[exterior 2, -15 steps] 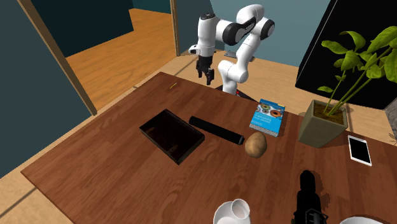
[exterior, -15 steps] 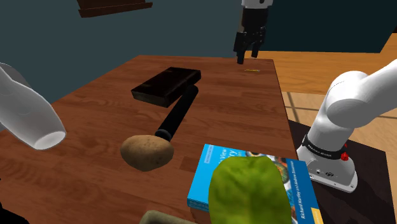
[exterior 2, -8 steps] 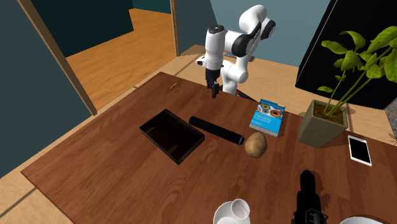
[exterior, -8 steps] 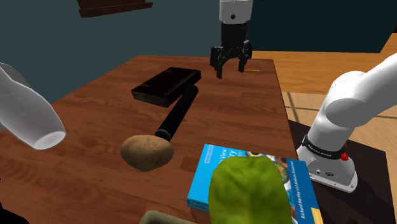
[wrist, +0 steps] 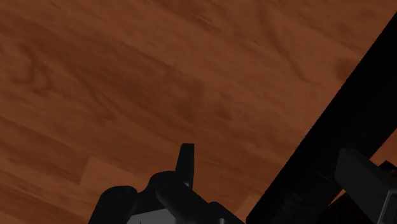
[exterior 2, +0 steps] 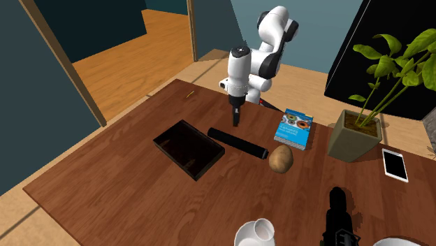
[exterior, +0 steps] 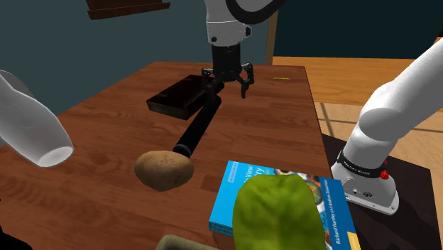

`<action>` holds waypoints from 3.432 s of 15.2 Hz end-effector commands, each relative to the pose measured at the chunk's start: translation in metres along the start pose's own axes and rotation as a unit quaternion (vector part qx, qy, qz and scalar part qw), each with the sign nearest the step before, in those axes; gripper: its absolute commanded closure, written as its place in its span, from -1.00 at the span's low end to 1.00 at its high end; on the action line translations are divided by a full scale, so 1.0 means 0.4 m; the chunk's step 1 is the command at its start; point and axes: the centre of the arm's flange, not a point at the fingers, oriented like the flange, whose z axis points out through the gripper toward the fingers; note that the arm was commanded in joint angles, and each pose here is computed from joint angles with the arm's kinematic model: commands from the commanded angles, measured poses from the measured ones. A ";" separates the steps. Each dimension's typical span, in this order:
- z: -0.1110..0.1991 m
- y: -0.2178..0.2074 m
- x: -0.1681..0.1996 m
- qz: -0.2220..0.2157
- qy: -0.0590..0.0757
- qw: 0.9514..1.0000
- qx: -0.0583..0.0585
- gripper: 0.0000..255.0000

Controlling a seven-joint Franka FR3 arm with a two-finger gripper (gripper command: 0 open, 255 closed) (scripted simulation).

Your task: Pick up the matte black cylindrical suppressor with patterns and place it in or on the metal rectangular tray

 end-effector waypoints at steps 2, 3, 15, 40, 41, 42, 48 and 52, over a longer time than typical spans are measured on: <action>0.030 -0.100 0.005 0.064 -0.006 0.998 -0.002 -1.00; 0.040 -0.131 0.009 0.084 -0.008 0.996 -0.003 -1.00; 0.169 -0.221 0.026 0.142 -0.012 0.990 -0.006 -1.00; 0.064 -0.220 0.025 0.142 -0.012 0.990 -0.006 1.00; 0.051 -0.220 0.025 0.142 -0.012 0.990 -0.006 1.00; 0.037 -0.219 0.025 0.142 -0.012 0.990 -0.006 1.00; -0.042 -0.219 0.024 0.142 -0.012 0.990 -0.006 1.00; -0.095 -0.218 0.023 0.142 -0.012 0.990 -0.006 1.00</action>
